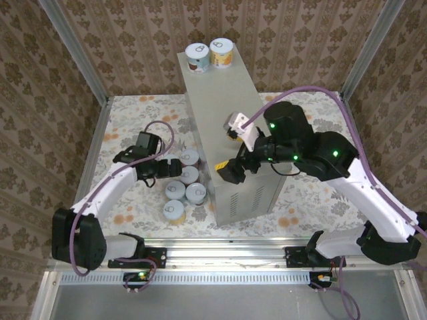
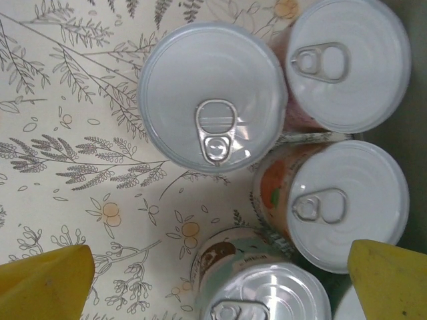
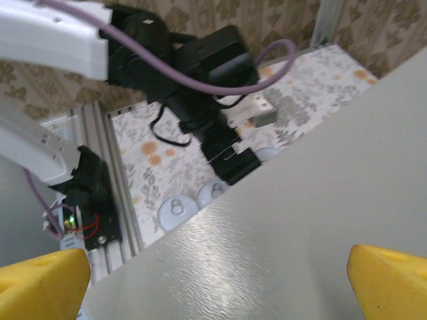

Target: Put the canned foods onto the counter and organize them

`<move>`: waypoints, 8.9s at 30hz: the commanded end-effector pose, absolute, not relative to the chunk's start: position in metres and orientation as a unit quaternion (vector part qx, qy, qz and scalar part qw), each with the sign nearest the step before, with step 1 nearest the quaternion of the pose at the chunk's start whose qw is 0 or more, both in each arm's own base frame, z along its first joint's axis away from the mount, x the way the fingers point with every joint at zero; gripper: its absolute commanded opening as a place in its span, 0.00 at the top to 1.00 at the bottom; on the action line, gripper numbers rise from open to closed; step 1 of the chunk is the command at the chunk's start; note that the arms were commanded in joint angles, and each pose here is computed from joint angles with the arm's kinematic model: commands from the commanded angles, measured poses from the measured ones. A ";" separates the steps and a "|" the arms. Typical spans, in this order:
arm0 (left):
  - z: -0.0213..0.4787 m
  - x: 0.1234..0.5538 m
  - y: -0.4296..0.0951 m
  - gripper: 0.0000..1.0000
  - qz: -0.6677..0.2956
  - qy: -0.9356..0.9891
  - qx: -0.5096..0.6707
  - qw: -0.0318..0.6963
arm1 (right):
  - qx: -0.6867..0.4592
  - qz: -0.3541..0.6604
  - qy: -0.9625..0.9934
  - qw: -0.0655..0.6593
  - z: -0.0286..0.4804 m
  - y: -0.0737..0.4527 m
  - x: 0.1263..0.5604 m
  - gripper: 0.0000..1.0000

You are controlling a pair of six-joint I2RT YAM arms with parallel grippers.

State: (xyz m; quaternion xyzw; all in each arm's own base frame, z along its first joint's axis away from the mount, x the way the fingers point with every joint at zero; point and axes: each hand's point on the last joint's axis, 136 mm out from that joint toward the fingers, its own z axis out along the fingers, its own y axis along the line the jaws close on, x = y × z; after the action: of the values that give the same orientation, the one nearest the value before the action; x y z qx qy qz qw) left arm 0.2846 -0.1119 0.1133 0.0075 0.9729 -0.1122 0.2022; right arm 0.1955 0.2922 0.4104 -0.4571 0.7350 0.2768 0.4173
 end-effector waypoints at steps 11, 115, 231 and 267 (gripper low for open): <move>0.092 0.311 -0.113 0.04 -0.100 0.977 0.006 0.186 | -0.492 0.255 0.738 0.385 0.399 0.313 0.195 0.00; 0.433 0.119 -0.207 0.59 -0.497 0.723 0.356 0.323 | -0.533 0.364 0.625 0.439 0.396 0.384 0.195 0.02; 0.435 0.315 -0.270 0.00 -0.237 0.768 0.295 0.516 | -0.242 0.141 0.735 0.618 0.434 0.196 0.249 0.00; 0.387 0.383 -0.271 0.20 -0.227 0.777 0.249 0.531 | -0.245 0.144 0.736 0.615 0.430 0.198 0.251 0.00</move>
State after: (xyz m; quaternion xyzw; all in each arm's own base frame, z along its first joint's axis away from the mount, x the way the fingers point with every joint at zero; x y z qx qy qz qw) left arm 0.3729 -0.2726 0.3825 0.2440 0.7832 -0.2263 0.5251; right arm 0.2520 0.2002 0.4261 -0.2435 0.7405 0.1431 0.6098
